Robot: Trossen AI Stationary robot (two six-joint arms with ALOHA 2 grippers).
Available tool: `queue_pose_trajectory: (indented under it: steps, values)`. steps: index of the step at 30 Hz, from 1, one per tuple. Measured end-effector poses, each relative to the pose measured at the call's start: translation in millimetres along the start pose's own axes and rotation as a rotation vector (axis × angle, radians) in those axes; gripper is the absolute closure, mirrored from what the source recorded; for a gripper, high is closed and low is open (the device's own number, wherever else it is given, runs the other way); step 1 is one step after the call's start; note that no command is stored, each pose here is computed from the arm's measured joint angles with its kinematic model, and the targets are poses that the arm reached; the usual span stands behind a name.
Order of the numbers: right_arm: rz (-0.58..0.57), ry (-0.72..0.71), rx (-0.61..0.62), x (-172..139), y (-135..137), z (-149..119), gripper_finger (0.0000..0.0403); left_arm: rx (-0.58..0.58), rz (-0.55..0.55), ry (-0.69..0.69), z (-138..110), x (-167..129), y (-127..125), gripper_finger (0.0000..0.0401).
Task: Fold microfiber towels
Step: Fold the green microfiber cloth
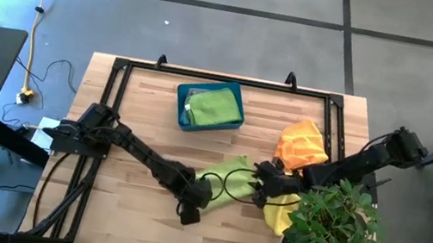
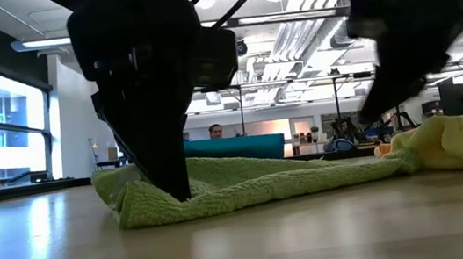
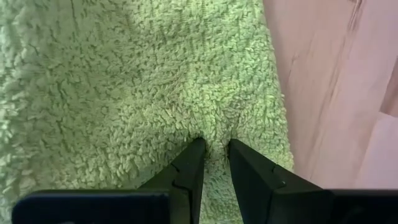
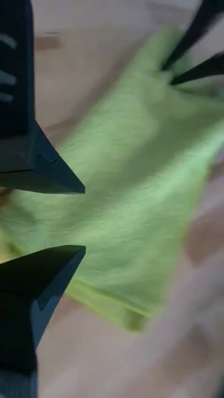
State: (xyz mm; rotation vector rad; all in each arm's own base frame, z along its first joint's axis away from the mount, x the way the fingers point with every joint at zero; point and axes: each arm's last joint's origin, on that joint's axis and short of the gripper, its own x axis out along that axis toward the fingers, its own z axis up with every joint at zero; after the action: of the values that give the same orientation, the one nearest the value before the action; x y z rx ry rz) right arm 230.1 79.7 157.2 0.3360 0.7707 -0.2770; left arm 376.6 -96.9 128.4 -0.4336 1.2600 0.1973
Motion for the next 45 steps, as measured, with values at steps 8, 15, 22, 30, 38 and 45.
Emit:
queue_pose_trajectory:
  steps: [8, 15, 22, 30, 38, 45]
  values:
    - [-0.145, -0.026, -0.028, 20.2, -18.8, 14.3, 0.0265, 0.007, -0.086, 0.015, -0.4, 0.7, -6.8, 0.0337]
    - [-0.015, -0.026, 0.013, 48.8, -20.0, 19.4, 0.0265, 0.008, -0.099, 0.003, 0.9, 1.0, -7.7, 0.0338]
    - [-0.015, -0.020, 0.003, 67.9, -25.1, 16.0, 0.0265, 0.007, -0.096, 0.000, 1.1, 1.0, -7.5, 0.0343]
    - [-0.094, -0.006, 0.027, 75.9, -45.1, 20.7, 0.0265, 0.011, -0.095, -0.001, 0.1, 1.0, -8.8, 0.0343]
    - [-0.081, -0.009, 0.019, 71.9, -50.3, 26.9, 0.0265, 0.037, -0.048, -0.045, -0.1, 1.0, -9.9, 0.0345]
    - [-0.047, 0.044, 0.008, 49.1, -47.5, 29.6, 0.0265, 0.053, 0.020, -0.097, 12.3, 0.8, 5.4, 0.0350]
